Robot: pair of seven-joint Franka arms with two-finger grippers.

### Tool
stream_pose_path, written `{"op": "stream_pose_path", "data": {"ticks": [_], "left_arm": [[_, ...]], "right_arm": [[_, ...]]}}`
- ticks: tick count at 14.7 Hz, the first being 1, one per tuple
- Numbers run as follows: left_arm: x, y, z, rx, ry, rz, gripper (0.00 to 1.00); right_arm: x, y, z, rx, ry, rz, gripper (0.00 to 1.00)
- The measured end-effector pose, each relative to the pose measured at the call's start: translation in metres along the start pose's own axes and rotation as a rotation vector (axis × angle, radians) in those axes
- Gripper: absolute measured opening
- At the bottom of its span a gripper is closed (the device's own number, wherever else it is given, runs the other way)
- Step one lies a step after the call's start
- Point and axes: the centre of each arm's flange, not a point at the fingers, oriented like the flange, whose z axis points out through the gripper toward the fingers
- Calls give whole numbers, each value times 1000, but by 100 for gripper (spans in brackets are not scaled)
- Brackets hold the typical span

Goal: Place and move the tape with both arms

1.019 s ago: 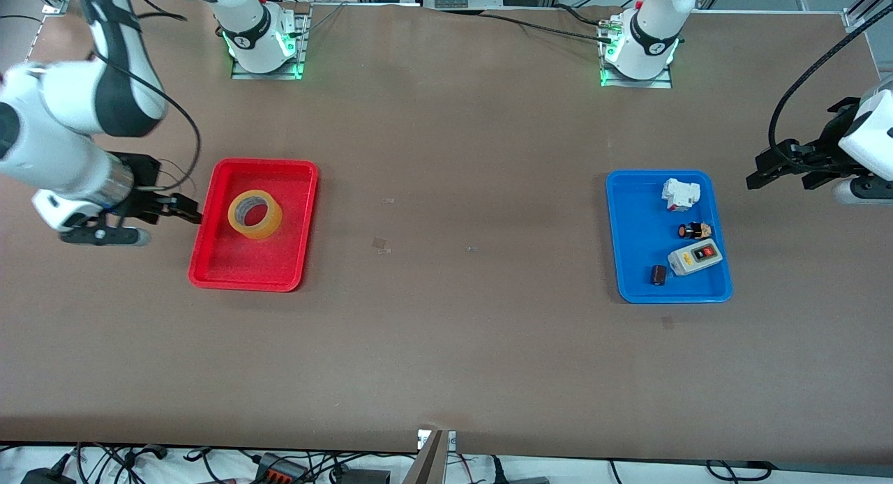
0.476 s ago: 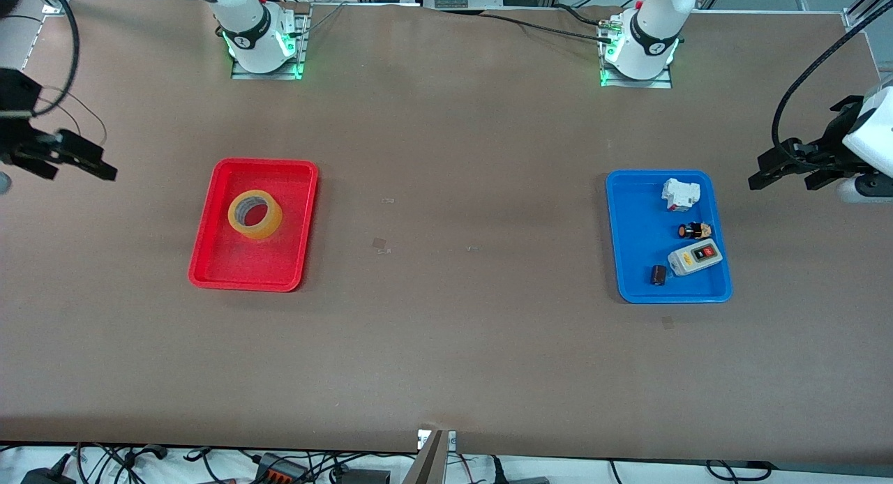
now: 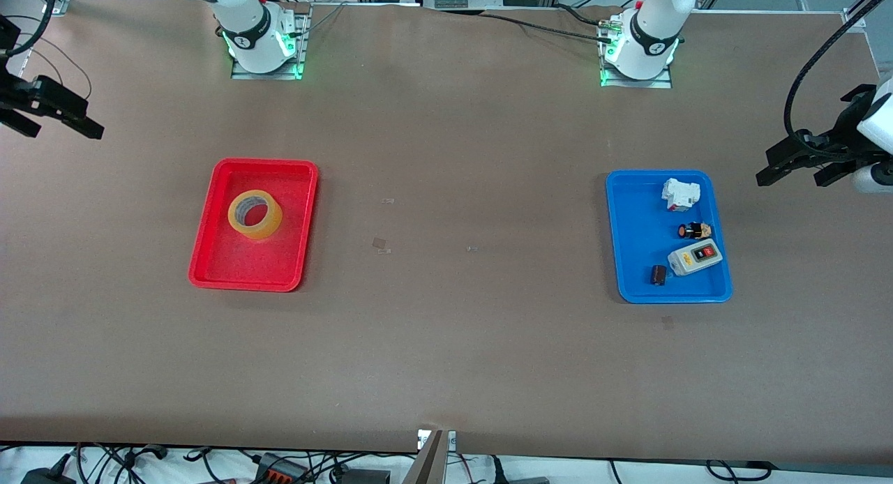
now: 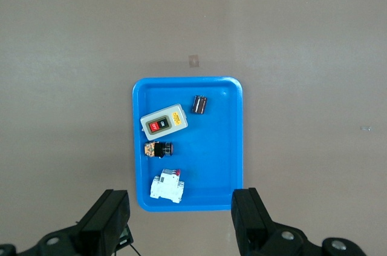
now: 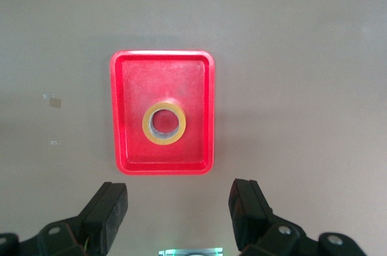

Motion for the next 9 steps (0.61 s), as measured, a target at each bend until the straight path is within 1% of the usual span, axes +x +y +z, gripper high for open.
{"op": "stream_pose_path", "data": {"ticks": [4,9], "left_arm": [[0,0,0,0,1,0,100],[0,0,0,0,1,0,100]], "right_arm": [[-12,-4,7,-5,-19,6,99],[-10,-2,14,-5,-19,8,98]]}}
